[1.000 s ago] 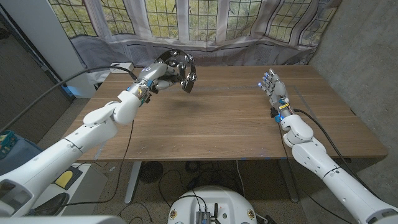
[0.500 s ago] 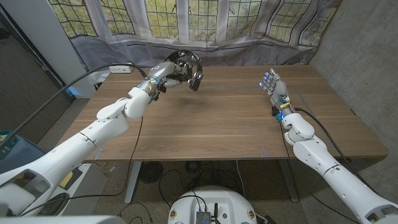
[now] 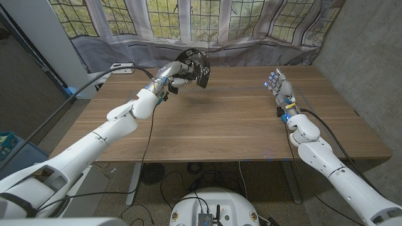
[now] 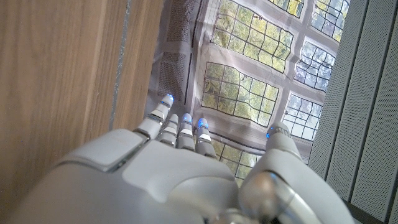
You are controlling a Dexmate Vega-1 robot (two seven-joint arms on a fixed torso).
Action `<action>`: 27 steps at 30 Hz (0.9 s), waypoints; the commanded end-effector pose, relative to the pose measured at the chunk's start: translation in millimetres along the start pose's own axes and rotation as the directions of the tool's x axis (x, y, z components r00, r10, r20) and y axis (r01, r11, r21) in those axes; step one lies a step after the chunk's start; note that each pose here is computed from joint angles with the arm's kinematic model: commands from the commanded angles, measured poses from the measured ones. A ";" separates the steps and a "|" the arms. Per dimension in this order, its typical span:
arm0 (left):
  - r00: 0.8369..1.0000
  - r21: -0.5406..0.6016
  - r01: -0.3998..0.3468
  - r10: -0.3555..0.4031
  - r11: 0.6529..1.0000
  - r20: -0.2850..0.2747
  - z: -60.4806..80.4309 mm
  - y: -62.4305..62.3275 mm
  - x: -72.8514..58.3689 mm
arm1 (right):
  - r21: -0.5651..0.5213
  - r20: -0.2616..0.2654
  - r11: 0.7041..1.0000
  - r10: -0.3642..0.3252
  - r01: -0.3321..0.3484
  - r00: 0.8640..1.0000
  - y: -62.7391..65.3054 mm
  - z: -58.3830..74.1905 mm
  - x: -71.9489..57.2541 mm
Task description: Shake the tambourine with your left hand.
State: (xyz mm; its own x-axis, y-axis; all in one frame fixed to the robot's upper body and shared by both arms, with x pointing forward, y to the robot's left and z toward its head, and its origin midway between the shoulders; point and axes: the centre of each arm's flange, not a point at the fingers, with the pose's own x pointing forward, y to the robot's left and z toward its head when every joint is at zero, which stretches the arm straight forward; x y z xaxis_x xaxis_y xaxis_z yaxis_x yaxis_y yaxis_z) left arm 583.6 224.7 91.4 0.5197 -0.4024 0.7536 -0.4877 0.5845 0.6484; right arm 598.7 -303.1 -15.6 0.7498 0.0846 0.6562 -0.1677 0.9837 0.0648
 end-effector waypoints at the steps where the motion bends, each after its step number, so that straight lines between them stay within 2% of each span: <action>1: 0.982 -0.296 -0.168 0.186 0.940 0.034 -5.1 22.7 -22.1 | 0.006 -0.011 1.000 0.013 -0.013 1.000 1.9 -4.0 -0.2; 4: 0.964 -0.340 -0.241 0.265 0.909 0.026 -7.1 36.8 -36.3 | 0.013 -0.019 1.000 0.014 -0.013 1.000 2.7 -6.7 0.3; 6: 0.943 -0.388 -0.297 0.332 0.873 0.025 -9.6 45.6 -47.2 | 0.018 -0.023 1.000 0.015 -0.014 1.000 3.2 -8.5 1.1; 10: 0.871 -0.532 -0.402 0.491 0.745 0.031 -17.5 60.4 -70.5 | 0.021 -0.028 1.000 0.022 -0.022 0.999 4.9 -10.7 3.8; 14: 0.799 -0.625 -0.477 0.601 0.619 -0.014 -27.0 71.9 -94.0 | 0.016 -0.034 0.999 0.034 -0.034 0.999 6.8 -12.1 7.0; 16: 0.770 -0.662 -0.500 0.637 0.558 -0.044 -33.1 75.5 -105.2 | 0.014 -0.037 0.999 0.039 -0.039 0.999 7.4 -12.8 8.0; 18: 0.739 -0.709 -0.518 0.667 0.478 -0.090 -41.5 76.0 -115.3 | 0.015 -0.038 0.999 0.043 -0.042 0.998 7.9 -13.2 8.8; 20: 0.719 -0.763 -0.515 0.682 0.390 -0.136 -51.5 73.8 -123.2 | 0.016 -0.042 0.999 0.046 -0.045 0.998 8.2 -13.6 9.6; 23: 0.695 -0.821 -0.506 0.688 0.265 -0.206 -65.9 64.9 -131.7 | 0.014 -0.046 0.999 0.053 -0.052 0.998 8.7 -13.9 10.5; 27: 0.678 -0.850 -0.511 0.666 0.125 -0.310 -82.1 44.0 -141.5 | 0.016 -0.052 0.998 0.055 -0.054 0.997 8.7 -14.4 10.4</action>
State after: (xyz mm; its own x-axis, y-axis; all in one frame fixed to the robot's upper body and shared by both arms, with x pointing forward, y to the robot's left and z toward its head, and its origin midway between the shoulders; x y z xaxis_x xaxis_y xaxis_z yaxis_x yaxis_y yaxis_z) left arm 531.2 312.0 55.4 0.1943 0.0020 0.9809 -0.0176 0.9998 0.0015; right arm 611.0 -293.4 -18.9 0.7650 0.1306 0.6306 -0.2069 0.9772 0.0486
